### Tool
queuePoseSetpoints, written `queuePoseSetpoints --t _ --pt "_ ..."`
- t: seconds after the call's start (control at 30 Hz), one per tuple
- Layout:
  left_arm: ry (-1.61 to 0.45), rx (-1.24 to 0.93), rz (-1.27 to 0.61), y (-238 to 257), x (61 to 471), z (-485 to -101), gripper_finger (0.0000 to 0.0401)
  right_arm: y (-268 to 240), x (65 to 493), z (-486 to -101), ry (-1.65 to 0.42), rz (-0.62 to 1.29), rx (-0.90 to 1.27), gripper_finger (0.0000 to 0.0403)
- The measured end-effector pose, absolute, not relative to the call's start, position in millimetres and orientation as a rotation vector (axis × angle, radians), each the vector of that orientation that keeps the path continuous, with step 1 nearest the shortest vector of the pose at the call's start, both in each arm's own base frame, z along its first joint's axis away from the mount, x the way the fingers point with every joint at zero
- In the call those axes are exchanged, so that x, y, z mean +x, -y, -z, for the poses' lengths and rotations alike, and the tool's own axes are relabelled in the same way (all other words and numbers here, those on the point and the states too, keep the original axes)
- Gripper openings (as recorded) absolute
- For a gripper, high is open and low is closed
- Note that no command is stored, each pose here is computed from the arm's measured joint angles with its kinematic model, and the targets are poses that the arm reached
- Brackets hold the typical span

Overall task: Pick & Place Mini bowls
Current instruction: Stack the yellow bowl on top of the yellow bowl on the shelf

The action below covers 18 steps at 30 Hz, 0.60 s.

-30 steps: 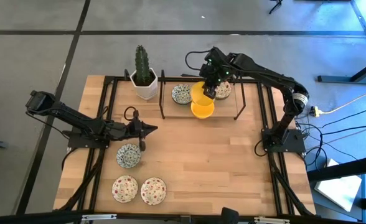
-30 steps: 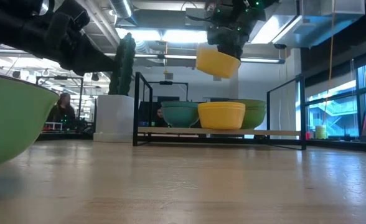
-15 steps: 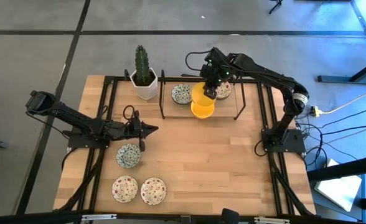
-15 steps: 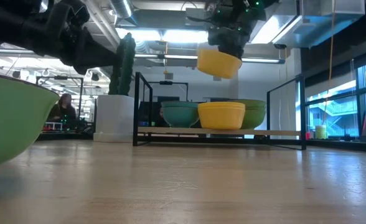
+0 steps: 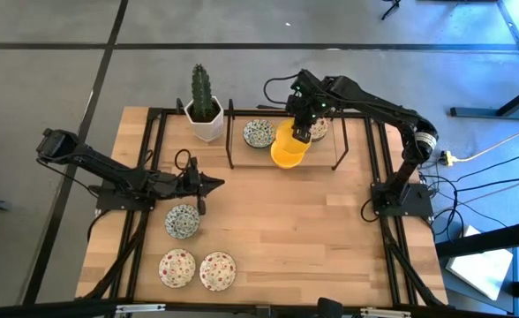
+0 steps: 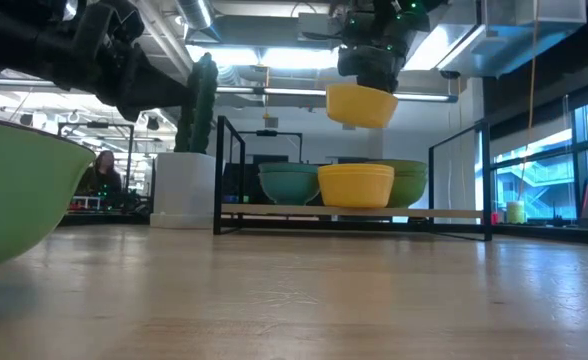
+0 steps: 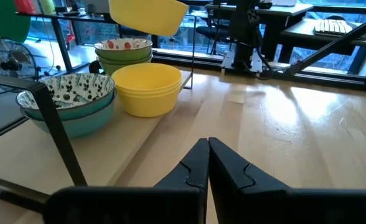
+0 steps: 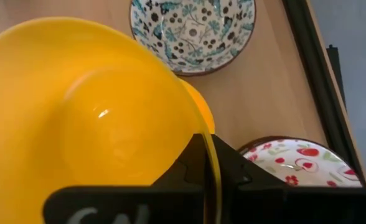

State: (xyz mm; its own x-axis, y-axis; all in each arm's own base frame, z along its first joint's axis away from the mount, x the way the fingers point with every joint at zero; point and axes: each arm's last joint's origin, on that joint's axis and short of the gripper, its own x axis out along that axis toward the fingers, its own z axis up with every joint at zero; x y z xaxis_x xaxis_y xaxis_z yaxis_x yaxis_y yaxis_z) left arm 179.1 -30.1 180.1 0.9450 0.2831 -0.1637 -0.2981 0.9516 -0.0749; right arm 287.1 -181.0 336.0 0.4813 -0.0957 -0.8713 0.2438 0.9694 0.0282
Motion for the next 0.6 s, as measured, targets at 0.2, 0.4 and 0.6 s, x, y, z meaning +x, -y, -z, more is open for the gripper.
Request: queuePoseSetpoints --t 0.2,0.4,0.6 --pt "-0.153 -0.1 -0.296 30 179 -180 0.0004 180 285 -335 -1.079 0.21 0.146 0.0007" --pt "-0.156 -0.098 -0.296 30 179 -180 0.0004 178 286 -334 -1.067 0.181 0.192 0.0007" --pt "-0.161 -0.095 -0.296 30 179 -179 0.0004 169 298 -316 -1.071 0.172 0.195 0.0007"
